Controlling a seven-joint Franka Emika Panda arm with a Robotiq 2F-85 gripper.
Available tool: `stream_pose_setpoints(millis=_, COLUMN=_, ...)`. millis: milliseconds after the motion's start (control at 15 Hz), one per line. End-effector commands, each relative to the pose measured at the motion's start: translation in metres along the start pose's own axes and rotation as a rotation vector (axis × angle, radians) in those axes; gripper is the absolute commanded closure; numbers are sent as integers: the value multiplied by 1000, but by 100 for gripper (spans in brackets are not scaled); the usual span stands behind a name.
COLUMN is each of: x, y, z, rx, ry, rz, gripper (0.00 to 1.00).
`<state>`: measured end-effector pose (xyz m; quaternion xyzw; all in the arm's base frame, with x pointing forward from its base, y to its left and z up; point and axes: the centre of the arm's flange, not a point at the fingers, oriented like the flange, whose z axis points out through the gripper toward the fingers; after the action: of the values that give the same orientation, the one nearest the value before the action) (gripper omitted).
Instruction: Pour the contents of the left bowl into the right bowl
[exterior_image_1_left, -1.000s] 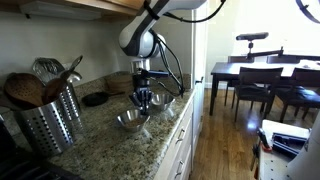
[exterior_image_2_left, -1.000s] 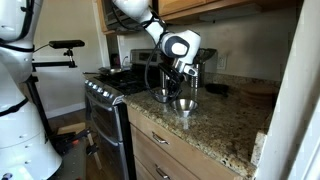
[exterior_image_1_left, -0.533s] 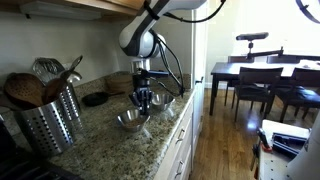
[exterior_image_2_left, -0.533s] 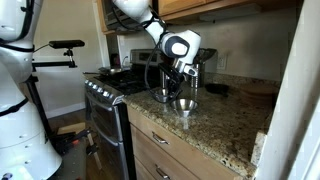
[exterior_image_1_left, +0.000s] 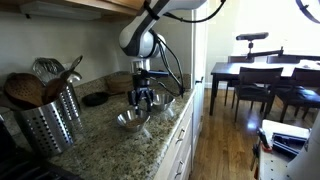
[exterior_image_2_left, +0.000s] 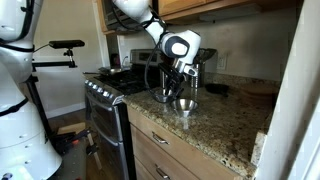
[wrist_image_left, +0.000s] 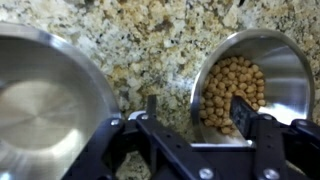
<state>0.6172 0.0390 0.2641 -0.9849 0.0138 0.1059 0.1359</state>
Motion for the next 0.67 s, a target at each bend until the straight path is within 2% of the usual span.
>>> stream_pose_setpoints(millis=0, x=0, y=0, z=2, rx=-8, ry=16, rz=26, gripper=0)
stream_pose_setpoints(millis=600, x=0, y=0, z=5, rx=-7, ry=11, rz=30, gripper=0)
